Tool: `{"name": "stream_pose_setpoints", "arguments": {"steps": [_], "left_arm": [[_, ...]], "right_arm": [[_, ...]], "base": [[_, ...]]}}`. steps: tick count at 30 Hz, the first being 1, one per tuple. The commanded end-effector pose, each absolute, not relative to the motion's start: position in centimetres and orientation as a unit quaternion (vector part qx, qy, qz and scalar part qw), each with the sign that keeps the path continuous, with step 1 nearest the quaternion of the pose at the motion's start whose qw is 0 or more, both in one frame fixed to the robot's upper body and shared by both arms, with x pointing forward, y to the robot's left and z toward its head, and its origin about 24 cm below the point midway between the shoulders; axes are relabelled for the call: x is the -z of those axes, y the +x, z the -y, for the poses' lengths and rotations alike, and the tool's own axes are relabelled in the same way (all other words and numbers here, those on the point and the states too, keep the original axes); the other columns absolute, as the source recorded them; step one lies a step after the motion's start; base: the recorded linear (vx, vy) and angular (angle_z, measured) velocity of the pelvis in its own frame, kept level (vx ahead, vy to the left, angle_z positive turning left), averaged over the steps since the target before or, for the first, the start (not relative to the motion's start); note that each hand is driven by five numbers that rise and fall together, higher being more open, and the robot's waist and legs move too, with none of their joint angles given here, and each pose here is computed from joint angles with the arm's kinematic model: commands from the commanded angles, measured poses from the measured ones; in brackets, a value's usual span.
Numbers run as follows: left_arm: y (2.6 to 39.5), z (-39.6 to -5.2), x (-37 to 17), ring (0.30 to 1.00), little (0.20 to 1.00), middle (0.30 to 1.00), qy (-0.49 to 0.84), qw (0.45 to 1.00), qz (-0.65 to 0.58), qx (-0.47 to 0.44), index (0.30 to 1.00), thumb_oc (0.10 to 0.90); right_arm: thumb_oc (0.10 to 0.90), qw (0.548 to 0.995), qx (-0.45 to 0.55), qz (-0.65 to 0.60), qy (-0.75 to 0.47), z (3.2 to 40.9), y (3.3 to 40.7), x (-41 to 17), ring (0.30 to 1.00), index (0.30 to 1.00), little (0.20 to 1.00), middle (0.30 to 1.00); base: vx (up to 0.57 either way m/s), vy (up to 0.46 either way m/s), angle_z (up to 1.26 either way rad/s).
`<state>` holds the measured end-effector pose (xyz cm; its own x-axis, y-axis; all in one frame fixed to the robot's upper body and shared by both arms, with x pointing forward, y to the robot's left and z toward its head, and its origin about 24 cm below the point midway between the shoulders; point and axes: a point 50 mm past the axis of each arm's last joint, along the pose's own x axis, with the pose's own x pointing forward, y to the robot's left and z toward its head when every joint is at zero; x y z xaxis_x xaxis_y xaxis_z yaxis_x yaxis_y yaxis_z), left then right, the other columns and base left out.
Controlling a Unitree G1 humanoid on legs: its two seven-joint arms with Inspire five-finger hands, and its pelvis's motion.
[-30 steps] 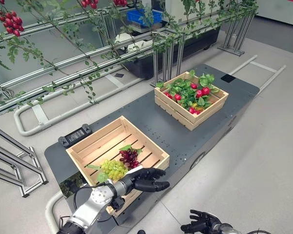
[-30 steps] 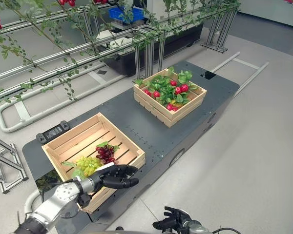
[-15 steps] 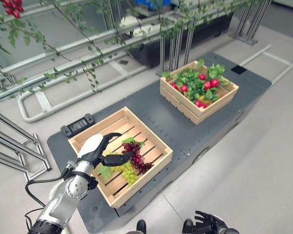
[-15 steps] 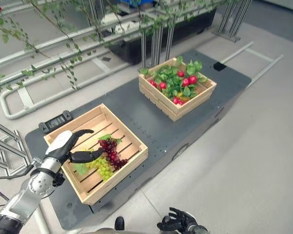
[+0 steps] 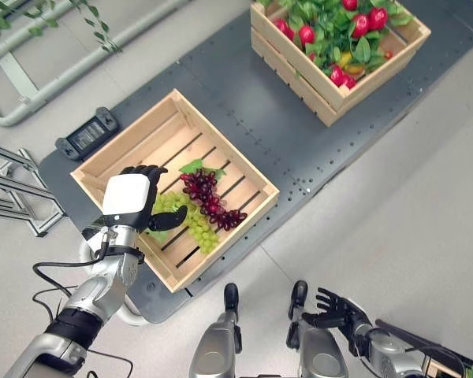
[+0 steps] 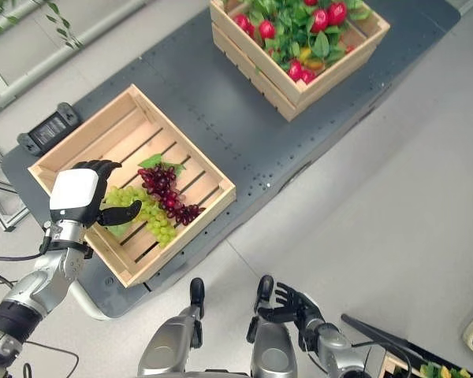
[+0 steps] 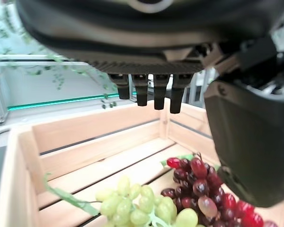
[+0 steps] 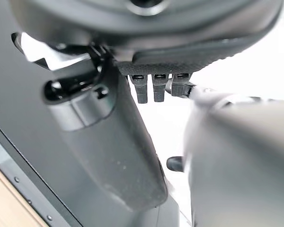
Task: Pick up the fruits from the basket on one side to the basket on the other side
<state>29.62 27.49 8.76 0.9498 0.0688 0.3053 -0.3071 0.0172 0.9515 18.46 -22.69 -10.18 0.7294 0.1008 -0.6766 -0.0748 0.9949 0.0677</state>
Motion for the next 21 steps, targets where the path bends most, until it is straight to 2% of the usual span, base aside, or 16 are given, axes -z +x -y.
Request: {"name": "stream_pose_setpoints", "arguments": {"steps": [1,5,8,13,21], "left_arm": [[29.9,-30.3,-12.2,0.9,0.9,0.9,0.732,0.63,0.12,-0.23,0.9,0.8],[30.5,-30.9,-12.5,0.9,0.9,0.9,0.756,0.596,0.102,-0.25,0.9,0.8],[31.0,-30.7,-12.6,0.9,0.9,0.9,0.758,0.593,0.101,-0.252,0.9,0.8],[32.2,-30.7,-13.2,0.9,0.9,0.9,0.792,0.568,0.057,-0.219,0.9,0.8],[32.6,-31.3,-14.6,0.9,0.9,0.9,0.808,0.573,-0.007,-0.138,0.9,0.8]], "right_arm": [[0.8,0.935,-0.05,-0.35,0.022,23.3,17.4,9.8,0.9,0.9,0.9,0.9],[0.8,0.939,-0.044,-0.339,0.032,23.4,18.0,9.5,0.9,0.9,0.9,0.9],[0.8,0.941,-0.042,-0.333,0.034,23.5,18.5,9.3,0.9,0.9,0.9,0.9],[0.8,0.946,-0.057,-0.319,0.024,23.3,19.5,8.5,0.9,0.9,0.9,0.9],[0.8,0.95,-0.06,-0.307,0.014,24.0,20.6,7.5,0.9,0.9,0.9,0.9]], "base": [[-0.03,0.023,-0.11],[-0.04,0.011,-0.05],[-0.02,0.003,-0.02],[-0.01,0.001,-0.05],[0.0,0.001,-0.02]]}}
